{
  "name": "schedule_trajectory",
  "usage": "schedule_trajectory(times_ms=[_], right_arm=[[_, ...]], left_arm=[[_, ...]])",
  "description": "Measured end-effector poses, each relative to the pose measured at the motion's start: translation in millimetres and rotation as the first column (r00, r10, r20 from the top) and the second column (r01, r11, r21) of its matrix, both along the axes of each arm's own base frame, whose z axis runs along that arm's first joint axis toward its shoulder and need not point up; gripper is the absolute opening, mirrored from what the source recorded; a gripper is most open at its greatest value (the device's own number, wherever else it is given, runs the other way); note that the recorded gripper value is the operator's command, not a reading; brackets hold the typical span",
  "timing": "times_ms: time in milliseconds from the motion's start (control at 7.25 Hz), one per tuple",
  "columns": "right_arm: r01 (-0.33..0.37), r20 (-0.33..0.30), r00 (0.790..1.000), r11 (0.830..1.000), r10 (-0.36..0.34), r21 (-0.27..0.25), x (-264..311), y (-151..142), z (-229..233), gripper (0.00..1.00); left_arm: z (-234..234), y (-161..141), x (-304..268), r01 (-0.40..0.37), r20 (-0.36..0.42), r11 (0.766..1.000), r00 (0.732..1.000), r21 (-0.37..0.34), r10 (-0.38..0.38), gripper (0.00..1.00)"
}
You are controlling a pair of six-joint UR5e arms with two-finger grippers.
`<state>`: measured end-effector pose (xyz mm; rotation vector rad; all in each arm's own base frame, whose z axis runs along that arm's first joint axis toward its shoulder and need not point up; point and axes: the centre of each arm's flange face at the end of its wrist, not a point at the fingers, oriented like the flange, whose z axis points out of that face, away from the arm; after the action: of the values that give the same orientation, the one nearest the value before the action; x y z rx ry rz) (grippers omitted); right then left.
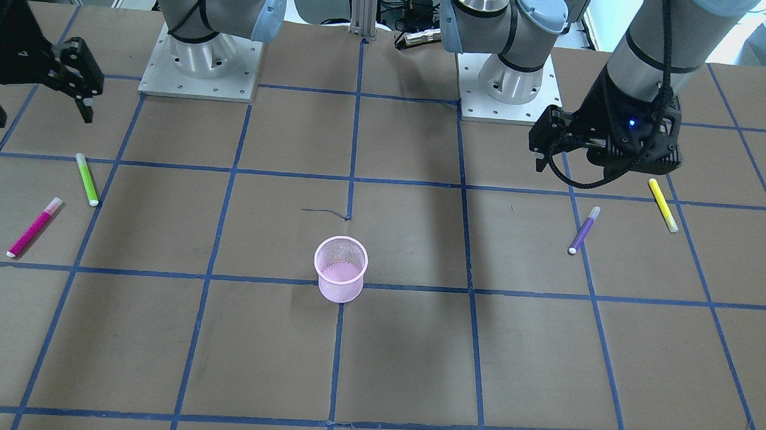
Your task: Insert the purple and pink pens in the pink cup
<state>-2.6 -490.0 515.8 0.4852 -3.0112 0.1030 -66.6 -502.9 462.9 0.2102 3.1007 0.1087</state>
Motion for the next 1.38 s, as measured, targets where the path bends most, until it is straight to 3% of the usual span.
schedule_trajectory(times_ms=[138, 276, 414, 552, 690, 828, 966, 1103, 1241, 1379], right_arm=[[-0.125, 0.0, 0.992, 0.992, 0.125, 0.035, -50.6, 3.5, -4.4, 1.0], [-0.273, 0.021, 0.962, 0.96, 0.273, 0.059, -103.5, 10.5, -13.6, 1.0], [-0.421, 0.071, 0.906, 0.906, 0.417, 0.047, -150.4, 18.7, -29.9, 1.0], [-0.559, 0.124, 0.823, 0.829, 0.555, 0.001, -188.8, 23.4, -51.2, 1.0], [-0.698, 0.16, 0.701, 0.715, 0.695, -0.048, -217.1, 21.0, -76.2, 1.0], [-0.846, 0.178, 0.501, 0.523, 0.847, -0.106, -242.6, 14.1, -108.5, 1.0], [-0.942, 0.179, 0.263, 0.292, 0.948, -0.165, -263.0, 6.2, -145.1, 1.0], [-0.974, 0.153, 0.023, 0.056, 0.988, -0.219, -279.5, -4.7, -185.0, 1.0], [-0.959, 0.115, -0.156, -0.123, 0.981, -0.254, -291.0, -15.5, -219.6, 1.0], [-0.93, 0.081, -0.281, -0.25, 0.956, -0.269, -295.4, -24.1, -244.3, 0.99]], left_arm=[[-33.4, 1.1, 27.3, 0.028, 0.012, 0.996, 1.0, 0.08, -0.029, 1.0], [-71.0, 1.5, 58.3, 0.034, 0.026, 0.987, 0.999, 0.154, -0.038, 1.0], [-105.4, -1.5, 84.2, 0.055, 0.027, 0.979, 0.998, 0.195, -0.061, 1.0], [-136.1, -6.1, 101.2, 0.088, 0.03, 0.971, 0.995, 0.224, -0.097, 1.0], [-163.3, -7.8, 110.9, 0.112, 0.037, 0.958, 0.991, 0.264, -0.126, 1.0], [-190.2, -8.6, 117.7, 0.125, 0.043, 0.943, 0.988, 0.308, -0.146, 1.0], [-214.2, -11.7, 122.0, 0.139, 0.05, 0.933, 0.985, 0.331, -0.164, 1.0], [-237.3, -12.8, 124.4, 0.165, 0.044, 0.925, 0.981, 0.341, -0.191, 1.0], [-255.2, -10.3, 125.8, 0.194, 0.027, 0.916, 0.976, 0.352, -0.217, 1.0], [-267.1, -9.1, 126.3, 0.213, 0.013, 0.909, 0.972, 0.357, -0.233, 1.0]])
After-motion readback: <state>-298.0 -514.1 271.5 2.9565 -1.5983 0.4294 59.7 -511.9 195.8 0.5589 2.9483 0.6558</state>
